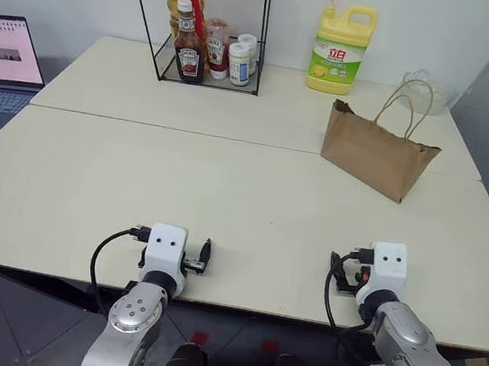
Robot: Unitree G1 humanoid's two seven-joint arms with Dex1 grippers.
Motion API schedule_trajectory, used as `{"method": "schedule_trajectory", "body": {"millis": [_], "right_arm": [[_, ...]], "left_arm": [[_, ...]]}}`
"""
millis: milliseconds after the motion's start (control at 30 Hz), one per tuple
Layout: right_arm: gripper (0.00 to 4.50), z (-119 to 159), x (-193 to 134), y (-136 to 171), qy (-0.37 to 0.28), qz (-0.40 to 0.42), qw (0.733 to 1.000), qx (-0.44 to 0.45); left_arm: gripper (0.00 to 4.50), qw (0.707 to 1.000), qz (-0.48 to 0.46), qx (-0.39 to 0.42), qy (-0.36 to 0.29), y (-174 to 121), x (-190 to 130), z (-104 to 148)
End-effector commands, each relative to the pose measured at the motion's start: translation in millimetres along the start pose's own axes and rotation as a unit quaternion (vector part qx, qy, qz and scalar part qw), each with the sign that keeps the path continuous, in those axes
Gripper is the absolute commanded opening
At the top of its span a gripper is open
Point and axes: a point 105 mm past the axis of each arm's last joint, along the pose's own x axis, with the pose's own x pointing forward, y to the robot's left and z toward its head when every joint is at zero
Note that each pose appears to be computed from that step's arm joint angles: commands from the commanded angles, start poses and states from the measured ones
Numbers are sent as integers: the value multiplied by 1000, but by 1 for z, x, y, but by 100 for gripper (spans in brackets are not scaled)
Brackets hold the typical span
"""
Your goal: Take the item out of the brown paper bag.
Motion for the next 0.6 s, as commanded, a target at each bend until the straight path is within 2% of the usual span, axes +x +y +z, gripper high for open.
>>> {"method": "schedule_trajectory", "body": {"millis": [33, 600], "right_arm": [[450, 2, -1, 3, -3, 8, 1000, 1], [450, 6, 0, -1, -12, 3, 1000, -6]], "left_arm": [[449, 999, 18, 13, 25, 8, -1, -13], [449, 1000, 9, 1, 4, 4, 6, -8]]}}
